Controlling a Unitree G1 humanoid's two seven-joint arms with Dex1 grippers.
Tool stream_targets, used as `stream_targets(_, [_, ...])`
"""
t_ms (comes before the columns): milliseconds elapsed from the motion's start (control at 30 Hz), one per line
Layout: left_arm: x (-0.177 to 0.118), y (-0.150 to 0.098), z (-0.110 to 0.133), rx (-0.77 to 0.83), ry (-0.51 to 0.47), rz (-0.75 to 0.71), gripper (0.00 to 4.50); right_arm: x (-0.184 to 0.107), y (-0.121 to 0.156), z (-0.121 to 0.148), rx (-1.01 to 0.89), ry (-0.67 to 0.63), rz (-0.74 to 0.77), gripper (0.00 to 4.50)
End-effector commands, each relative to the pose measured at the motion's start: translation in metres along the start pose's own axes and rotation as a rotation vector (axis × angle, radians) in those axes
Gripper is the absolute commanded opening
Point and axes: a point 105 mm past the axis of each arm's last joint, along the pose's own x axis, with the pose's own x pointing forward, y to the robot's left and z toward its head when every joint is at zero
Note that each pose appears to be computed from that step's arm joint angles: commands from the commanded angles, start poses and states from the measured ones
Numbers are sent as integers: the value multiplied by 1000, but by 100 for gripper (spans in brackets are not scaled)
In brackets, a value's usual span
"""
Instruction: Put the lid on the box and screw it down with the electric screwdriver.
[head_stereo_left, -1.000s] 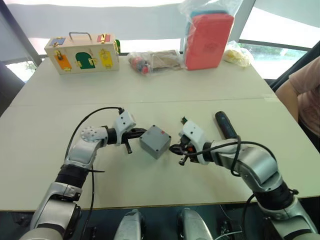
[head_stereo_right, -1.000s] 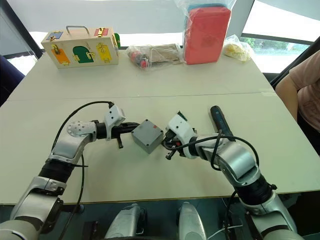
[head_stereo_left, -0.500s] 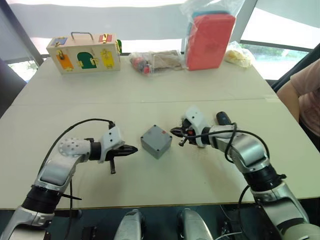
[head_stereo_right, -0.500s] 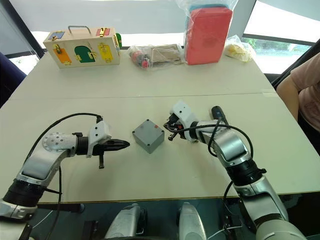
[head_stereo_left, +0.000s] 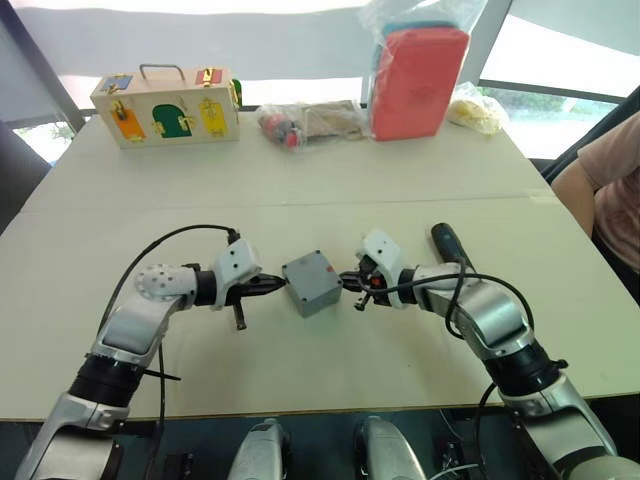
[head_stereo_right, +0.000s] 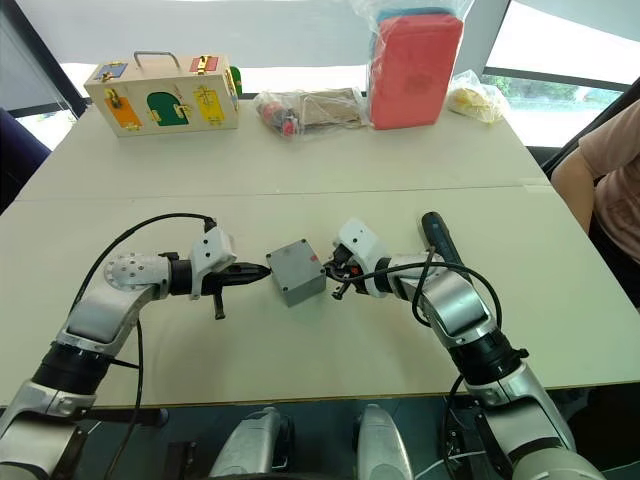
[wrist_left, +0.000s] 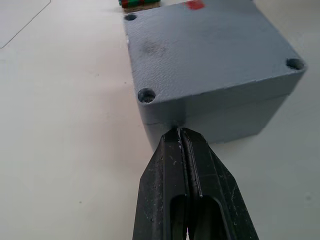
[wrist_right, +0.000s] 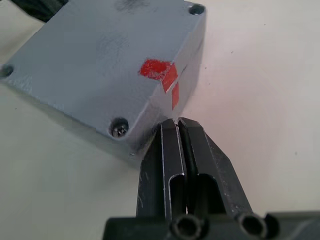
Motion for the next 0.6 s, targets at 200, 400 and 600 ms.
stream_targets(200, [1, 7, 10, 58, -23, -5, 0, -7, 15, 17, -17, -62, 27, 5])
stream_targets(400, [-5, 6, 12, 58, -22, -6, 0, -11, 2, 20, -22, -78, -61, 5])
stream_targets(600, [-33, -1, 23, 61, -20, -44, 0, -29, -31, 38, -2, -178, -228, 5])
